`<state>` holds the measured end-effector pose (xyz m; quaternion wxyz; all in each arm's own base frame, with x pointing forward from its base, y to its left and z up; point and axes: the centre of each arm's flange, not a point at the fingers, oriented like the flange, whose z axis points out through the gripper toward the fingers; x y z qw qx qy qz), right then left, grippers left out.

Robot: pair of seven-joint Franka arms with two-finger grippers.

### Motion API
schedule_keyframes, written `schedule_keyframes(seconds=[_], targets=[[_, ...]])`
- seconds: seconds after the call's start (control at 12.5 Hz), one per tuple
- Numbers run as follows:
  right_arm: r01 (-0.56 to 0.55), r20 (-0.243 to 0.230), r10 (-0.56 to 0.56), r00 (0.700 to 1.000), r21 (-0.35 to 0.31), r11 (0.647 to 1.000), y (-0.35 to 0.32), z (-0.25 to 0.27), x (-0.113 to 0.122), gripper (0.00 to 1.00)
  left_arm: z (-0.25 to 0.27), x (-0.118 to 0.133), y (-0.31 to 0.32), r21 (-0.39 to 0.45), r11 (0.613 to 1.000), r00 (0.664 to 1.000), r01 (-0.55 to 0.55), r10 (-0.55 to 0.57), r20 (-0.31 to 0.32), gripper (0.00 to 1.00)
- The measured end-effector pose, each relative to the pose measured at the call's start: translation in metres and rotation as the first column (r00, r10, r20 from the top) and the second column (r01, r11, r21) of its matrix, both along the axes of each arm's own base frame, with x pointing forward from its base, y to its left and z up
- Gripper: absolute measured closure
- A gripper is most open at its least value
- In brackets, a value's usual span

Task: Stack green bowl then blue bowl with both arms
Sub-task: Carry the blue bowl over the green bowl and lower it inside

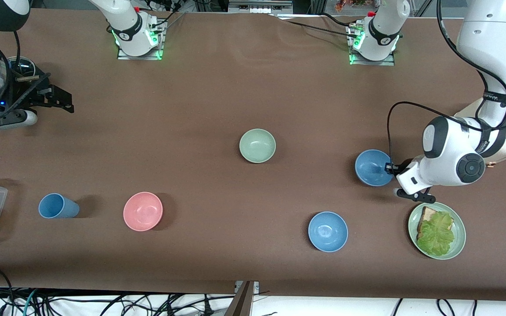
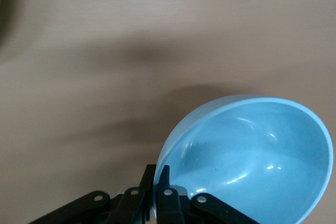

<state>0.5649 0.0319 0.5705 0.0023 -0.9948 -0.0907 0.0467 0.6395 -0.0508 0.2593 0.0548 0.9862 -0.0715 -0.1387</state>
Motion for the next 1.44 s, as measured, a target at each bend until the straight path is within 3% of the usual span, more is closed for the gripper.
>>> schedule_keyframes(seconds=[0.16, 0.4, 0.8, 0.96, 1.44], targets=[[0.0, 0.001, 0.0, 1.0, 0.0, 1.0, 0.0, 0.0, 0.0, 0.0, 0.029, -0.004, -0.067, 0.004, 0.999, 0.999, -0.05, 0.05, -0.016, 0.95], [0.002, 0.003, -0.002, 1.0, 0.0, 1.0, -0.001, 0.001, 0.0, 0.0, 0.049, -0.03, -0.179, -0.066, 0.99, 0.991, -0.126, 0.122, -0.054, 0.95], [0.006, 0.004, -0.006, 1.0, 0.0, 1.0, -0.003, 0.001, 0.0, 0.0, 0.036, -0.075, -0.319, -0.137, 0.967, 0.977, -0.214, 0.214, -0.017, 0.95], [0.006, 0.004, -0.006, 1.0, 0.0, 1.0, -0.003, 0.001, 0.0, 0.0, 0.018, -0.089, -0.341, -0.123, 0.969, 0.977, -0.215, 0.212, -0.036, 0.95], [0.007, 0.004, -0.007, 1.0, 0.0, 1.0, -0.004, 0.001, 0.0, 0.0, 0.001, -0.092, -0.343, -0.106, 0.971, 0.977, -0.213, 0.209, -0.047, 0.95]])
